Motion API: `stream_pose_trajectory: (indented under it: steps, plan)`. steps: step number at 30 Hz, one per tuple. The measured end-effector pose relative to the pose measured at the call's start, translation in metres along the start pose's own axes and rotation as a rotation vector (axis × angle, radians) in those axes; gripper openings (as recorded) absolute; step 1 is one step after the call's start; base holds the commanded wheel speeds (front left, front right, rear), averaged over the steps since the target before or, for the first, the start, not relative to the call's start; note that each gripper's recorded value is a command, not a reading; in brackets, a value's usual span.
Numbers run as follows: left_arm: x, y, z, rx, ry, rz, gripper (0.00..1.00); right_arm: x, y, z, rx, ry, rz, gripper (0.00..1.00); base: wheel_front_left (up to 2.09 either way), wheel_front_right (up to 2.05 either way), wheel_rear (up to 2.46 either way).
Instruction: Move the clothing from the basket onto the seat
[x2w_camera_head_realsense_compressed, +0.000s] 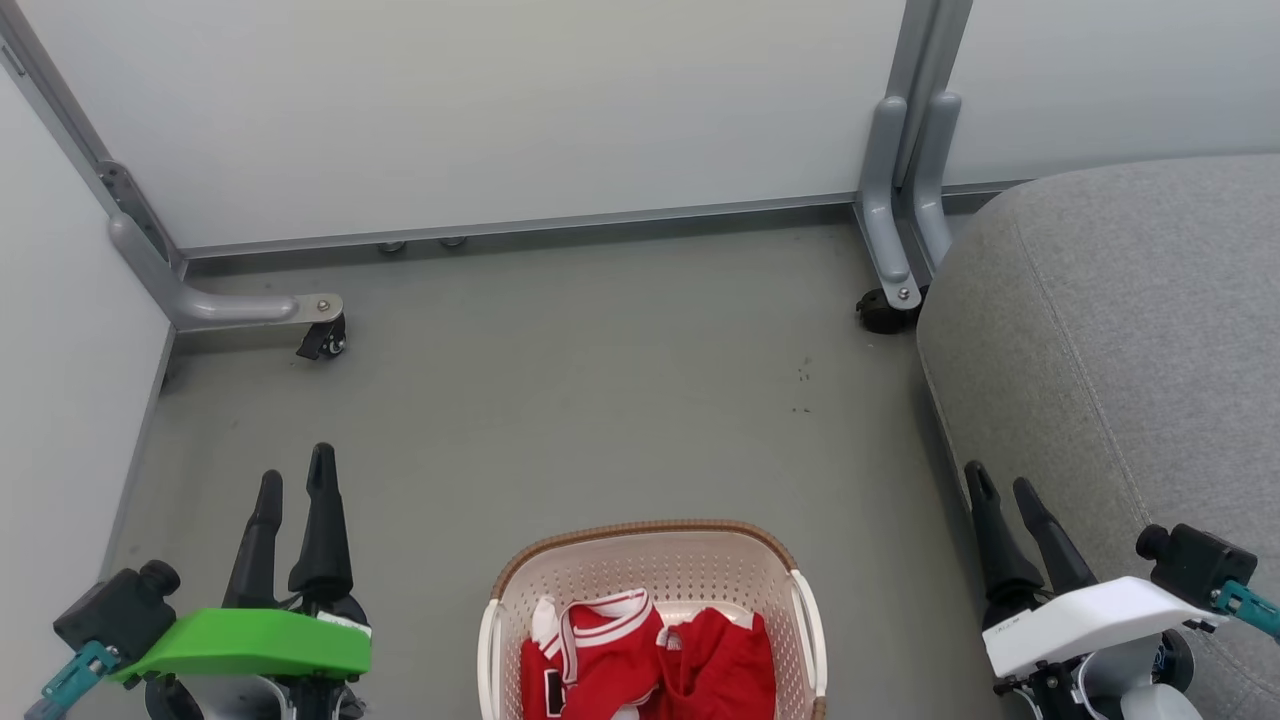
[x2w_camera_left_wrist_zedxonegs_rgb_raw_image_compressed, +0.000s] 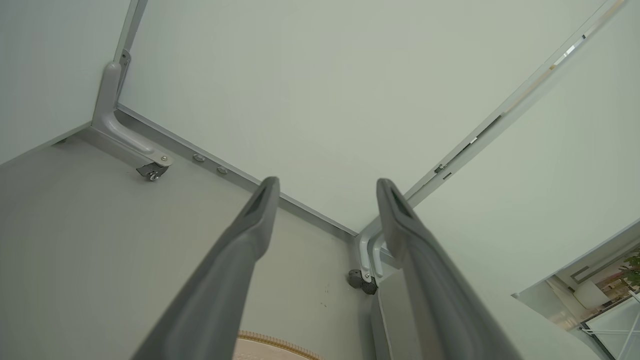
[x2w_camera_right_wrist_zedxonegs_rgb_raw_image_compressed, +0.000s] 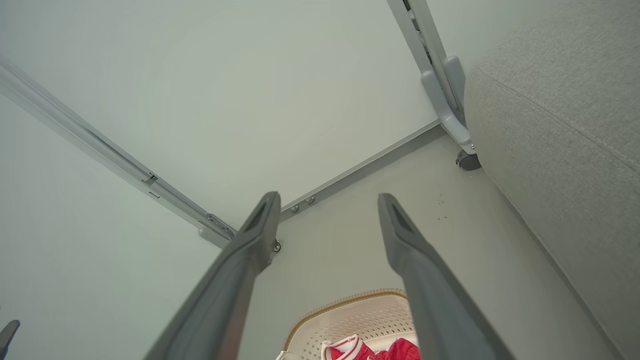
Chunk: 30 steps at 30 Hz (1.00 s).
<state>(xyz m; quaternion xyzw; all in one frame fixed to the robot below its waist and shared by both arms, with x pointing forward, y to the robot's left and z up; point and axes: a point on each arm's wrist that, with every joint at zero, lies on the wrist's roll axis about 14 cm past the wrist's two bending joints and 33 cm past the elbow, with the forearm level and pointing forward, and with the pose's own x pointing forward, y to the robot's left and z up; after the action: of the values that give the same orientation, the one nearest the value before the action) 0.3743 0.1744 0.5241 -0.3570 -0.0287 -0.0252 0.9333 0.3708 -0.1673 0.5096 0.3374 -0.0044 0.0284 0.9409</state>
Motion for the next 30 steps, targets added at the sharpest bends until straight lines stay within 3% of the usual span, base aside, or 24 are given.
stream_pose_trajectory:
  steps: [30]
  plan:
    - [-0.005,-0.020,-0.013,0.321,0.006,-0.091,1.00,-0.002,0.026,0.000,-0.351,-0.034,0.105,1.00,0.00,0.00,0.00]
